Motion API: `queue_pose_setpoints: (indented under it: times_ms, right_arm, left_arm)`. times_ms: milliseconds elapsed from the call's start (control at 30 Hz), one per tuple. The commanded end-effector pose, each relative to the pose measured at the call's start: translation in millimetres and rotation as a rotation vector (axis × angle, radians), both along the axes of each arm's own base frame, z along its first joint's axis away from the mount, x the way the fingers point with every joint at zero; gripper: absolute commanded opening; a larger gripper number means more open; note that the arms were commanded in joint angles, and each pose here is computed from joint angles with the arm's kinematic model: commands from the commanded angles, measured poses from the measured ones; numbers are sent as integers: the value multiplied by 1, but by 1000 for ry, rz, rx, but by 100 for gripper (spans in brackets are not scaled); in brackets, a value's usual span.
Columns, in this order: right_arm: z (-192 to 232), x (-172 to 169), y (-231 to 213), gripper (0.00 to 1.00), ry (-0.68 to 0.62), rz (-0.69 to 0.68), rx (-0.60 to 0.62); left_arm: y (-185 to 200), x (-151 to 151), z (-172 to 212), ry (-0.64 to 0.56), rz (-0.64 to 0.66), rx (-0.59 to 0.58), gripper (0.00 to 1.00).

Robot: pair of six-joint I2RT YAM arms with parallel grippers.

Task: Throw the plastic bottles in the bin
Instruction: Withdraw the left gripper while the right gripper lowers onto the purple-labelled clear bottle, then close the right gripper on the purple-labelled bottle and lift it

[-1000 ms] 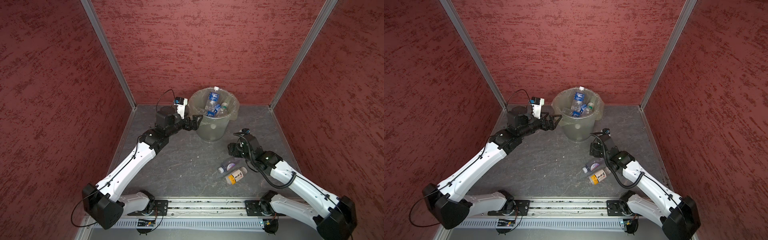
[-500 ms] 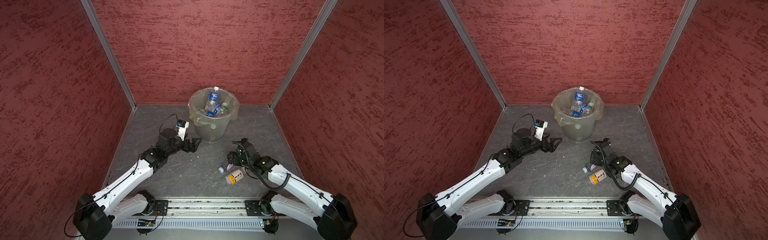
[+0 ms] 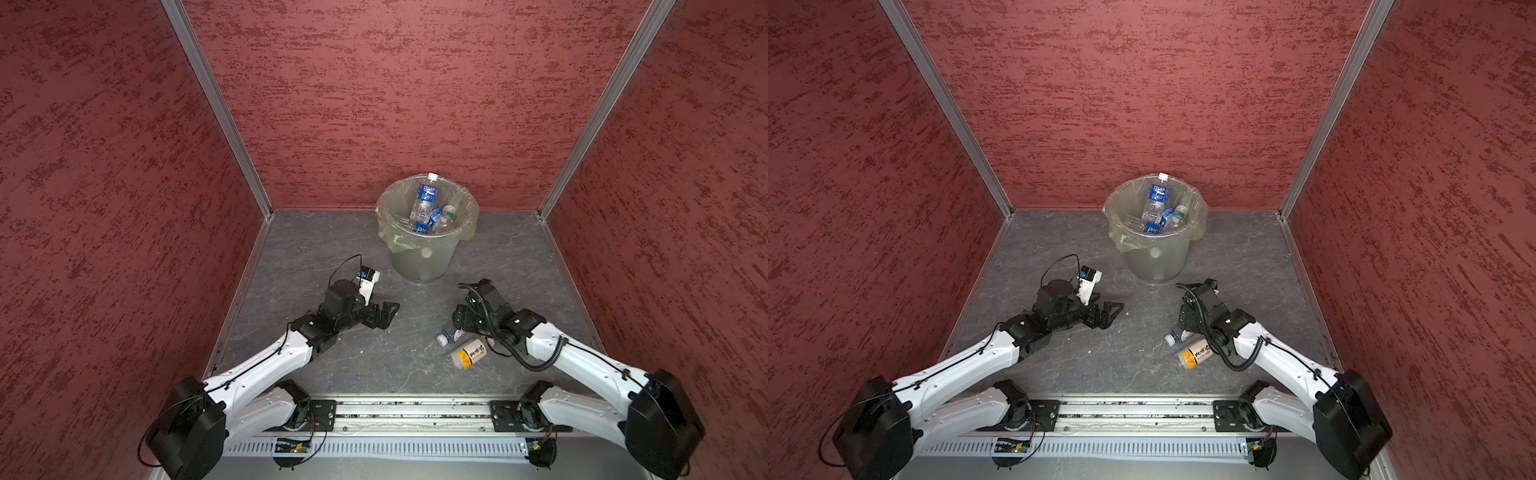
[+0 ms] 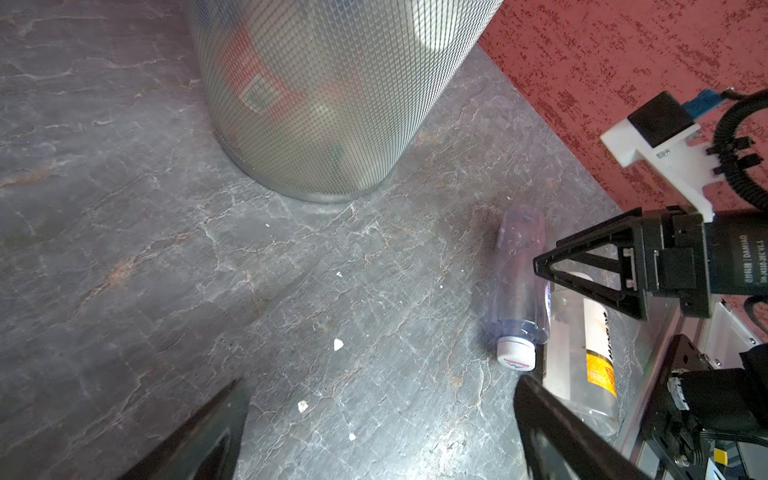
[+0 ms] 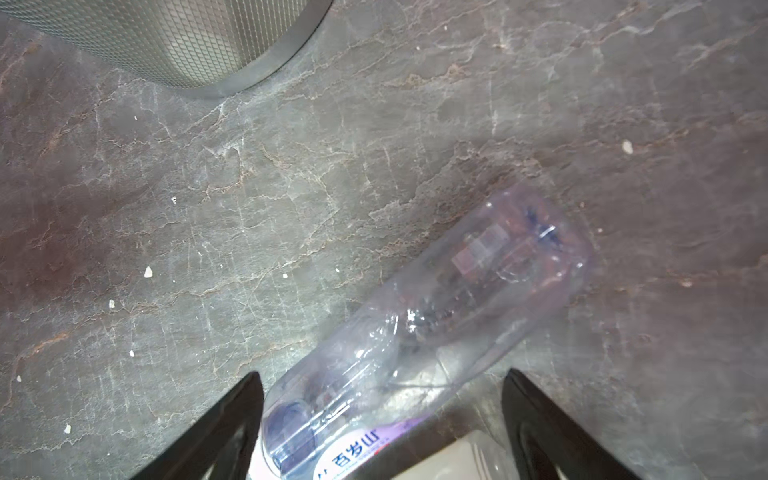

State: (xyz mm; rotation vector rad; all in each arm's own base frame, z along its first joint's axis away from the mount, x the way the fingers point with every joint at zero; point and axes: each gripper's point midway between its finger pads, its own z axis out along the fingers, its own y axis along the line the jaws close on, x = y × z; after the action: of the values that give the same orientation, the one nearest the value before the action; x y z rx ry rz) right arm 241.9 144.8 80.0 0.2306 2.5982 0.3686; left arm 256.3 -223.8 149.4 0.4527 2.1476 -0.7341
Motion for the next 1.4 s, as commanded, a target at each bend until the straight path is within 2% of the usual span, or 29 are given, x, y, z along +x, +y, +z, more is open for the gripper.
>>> queue_pose_setpoints:
  times_ms: [0, 467, 800, 1033, 1167, 1300, 1367]
  right_arm:
    - [2, 7, 8, 90, -9, -9, 27]
    - [-5, 35, 30, 87, -12, 48, -5]
    - [-14, 51, 53, 77, 0, 103, 20]
    - [-31, 53, 58, 71, 36, 128, -31]
    - [-34, 53, 58, 62, 38, 139, -50]
    - [-29, 53, 59, 48, 23, 143, -52]
    - [-22, 54, 60, 44, 6, 143, -47]
  left_arm:
    - [1, 0, 4, -52, -5, -11, 99]
    - [10, -11, -22, -29, -1, 1, 99]
    - [10, -3, -32, 5, 20, 19, 99]
    - [14, -1, -31, 5, 35, 13, 99]
    - [16, 0, -32, 9, 44, 11, 99]
    - [18, 1, -32, 12, 49, 6, 99]
    - [18, 1, -32, 13, 51, 6, 99]
